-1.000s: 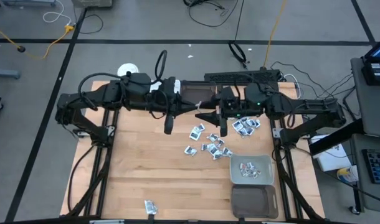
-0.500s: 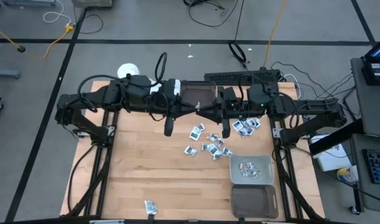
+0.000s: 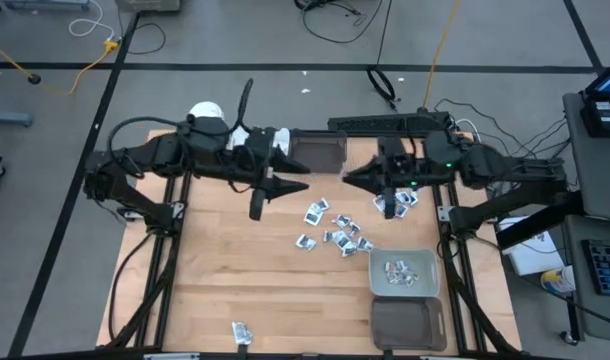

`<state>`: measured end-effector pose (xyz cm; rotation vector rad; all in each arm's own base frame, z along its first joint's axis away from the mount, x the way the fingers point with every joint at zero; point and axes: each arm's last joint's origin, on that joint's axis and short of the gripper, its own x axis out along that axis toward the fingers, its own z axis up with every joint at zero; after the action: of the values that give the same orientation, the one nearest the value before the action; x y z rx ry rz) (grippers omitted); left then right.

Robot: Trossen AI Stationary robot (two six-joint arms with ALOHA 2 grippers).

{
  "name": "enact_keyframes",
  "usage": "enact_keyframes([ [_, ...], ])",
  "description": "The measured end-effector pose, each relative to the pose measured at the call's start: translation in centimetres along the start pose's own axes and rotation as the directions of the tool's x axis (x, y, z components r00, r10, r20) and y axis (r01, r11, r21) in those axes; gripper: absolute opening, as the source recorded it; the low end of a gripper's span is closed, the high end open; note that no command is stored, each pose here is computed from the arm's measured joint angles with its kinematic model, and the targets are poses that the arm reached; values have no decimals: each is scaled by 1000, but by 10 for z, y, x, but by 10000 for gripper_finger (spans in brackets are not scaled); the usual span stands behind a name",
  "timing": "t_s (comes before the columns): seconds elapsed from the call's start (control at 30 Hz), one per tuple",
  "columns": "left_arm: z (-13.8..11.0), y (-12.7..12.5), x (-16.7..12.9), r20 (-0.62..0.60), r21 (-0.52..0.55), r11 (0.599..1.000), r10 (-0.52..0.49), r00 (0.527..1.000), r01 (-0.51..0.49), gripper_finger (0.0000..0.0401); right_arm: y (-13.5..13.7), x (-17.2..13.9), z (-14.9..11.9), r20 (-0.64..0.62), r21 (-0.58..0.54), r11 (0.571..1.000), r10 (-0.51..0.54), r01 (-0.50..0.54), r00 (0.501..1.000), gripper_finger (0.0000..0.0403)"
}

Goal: Pick & Place First Aid Supplies
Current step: Put the orange ointment pack into the gray bin

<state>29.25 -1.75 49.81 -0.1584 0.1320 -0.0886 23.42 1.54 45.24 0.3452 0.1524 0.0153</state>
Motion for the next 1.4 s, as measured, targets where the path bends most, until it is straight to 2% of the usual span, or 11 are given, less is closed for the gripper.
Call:
enact_keyframes([
  [0.23,6,-1,-14,31,-36,999,13,999,-12,228,15,-41,-22,-231,22,1000,27,-23,973,1],
  [0.4,8,-1,-18,36,-58,998,18,999,-16,231,20,-59,-44,-429,116,992,0,56,903,0],
  [0.53,9,-1,-19,43,-59,998,17,999,-14,223,22,-68,-63,-629,207,969,24,137,777,0],
  [0.63,8,-1,-19,40,-59,998,18,999,-15,216,26,-73,-78,-768,258,943,68,210,637,0],
  [0.73,9,-1,-19,41,-55,998,18,999,-15,209,30,-77,-89,-865,256,919,80,299,495,0],
  [0.8,9,-1,-19,44,-51,999,18,999,-15,207,31,-79,-96,-903,224,902,50,368,426,0],
  [0.9,9,-1,-18,42,-51,999,18,999,-16,209,35,-78,-104,-935,180,871,6,458,356,0],
  [1.07,9,-1,-18,42,-59,998,18,999,-15,213,43,-64,-132,-945,64,802,-143,594,295,0],
  [1.2,9,-1,-18,42,-81,997,18,999,-14,214,43,-55,-166,-957,-20,706,-218,708,190,0],
  [1.27,9,-1,-18,42,-89,996,15,999,-12,214,43,-50,-180,-958,-1,664,-216,748,191,0],
  [1.4,9,-2,-18,40,-103,995,5,999,-1,214,40,-39,-211,-955,81,605,-182,792,236,0],
])
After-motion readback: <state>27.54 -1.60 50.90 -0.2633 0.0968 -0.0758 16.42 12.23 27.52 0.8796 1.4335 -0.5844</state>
